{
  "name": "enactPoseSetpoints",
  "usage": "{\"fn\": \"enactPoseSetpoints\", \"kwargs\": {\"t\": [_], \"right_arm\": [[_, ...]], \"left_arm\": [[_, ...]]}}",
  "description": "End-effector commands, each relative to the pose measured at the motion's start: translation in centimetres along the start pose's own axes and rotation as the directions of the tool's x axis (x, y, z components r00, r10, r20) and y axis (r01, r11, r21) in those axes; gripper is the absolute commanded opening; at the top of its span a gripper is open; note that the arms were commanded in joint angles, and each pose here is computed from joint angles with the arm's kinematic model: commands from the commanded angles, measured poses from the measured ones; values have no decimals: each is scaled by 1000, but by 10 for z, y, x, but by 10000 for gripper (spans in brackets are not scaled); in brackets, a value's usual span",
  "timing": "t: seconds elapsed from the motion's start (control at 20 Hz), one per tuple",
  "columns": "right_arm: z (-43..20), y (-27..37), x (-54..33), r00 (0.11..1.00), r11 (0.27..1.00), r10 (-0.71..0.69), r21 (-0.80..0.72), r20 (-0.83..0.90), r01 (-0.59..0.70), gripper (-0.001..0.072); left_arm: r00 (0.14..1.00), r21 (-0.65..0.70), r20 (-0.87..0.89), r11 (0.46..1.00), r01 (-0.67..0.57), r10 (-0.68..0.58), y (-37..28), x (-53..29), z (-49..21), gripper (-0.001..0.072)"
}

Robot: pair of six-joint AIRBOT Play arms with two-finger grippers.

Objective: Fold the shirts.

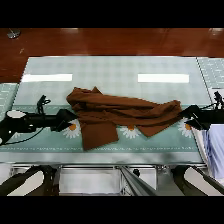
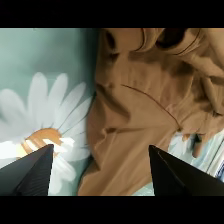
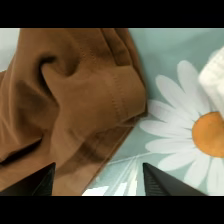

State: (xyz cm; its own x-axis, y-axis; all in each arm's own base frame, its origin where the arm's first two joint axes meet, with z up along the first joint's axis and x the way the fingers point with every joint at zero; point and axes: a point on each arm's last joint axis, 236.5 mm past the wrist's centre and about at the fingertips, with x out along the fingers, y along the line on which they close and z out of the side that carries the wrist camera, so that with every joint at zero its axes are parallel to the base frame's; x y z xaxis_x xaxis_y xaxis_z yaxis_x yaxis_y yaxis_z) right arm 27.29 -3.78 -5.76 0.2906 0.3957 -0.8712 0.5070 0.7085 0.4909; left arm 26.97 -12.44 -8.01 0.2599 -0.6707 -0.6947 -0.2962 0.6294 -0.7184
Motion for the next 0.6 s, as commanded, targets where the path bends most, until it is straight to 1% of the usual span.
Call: {"fn": "enactPoseSetpoints", "kwargs": {"t": [0.0, 0.15, 0.25, 0.3, 0.35, 0.4, 0.45, 0.55], "right_arm": [[-3, 6, 2, 999, 999, 36, 6, -1, -36, 622], [-3, 6, 2, 999, 999, 36, 6, -3, -36, 622], [-1, 6, 2, 999, 999, 34, 7, 5, -34, 622], [2, 6, 2, 999, 999, 36, 14, 17, -36, 622], [6, 7, 2, 999, 999, 40, 19, 35, -41, 622], [10, 8, 2, 998, 999, 45, 24, 51, -47, 622], [13, 11, 2, 996, 998, 57, 33, 64, -59, 622], [21, 18, 1, 991, 994, 89, 51, 98, -95, 622]], "left_arm": [[997, -1, 79, 1000, 4, -4, -14, 31, 7, 702], [989, -37, 145, 999, 16, -10, -24, 44, 20, 701], [989, -2, 147, 1000, 14, -14, -34, 49, 24, 699], [991, 35, 130, 999, 18, -23, -41, 53, 22, 651], [994, 84, 100, 996, 32, -40, -50, 56, 19, 333], [996, 134, 68, 990, 53, -62, -58, 57, 16, 34], [996, 173, 50, 982, 70, -80, -66, 56, 16, 18], [993, 205, 49, 975, 91, -103, -78, 52, 22, 18]]}}
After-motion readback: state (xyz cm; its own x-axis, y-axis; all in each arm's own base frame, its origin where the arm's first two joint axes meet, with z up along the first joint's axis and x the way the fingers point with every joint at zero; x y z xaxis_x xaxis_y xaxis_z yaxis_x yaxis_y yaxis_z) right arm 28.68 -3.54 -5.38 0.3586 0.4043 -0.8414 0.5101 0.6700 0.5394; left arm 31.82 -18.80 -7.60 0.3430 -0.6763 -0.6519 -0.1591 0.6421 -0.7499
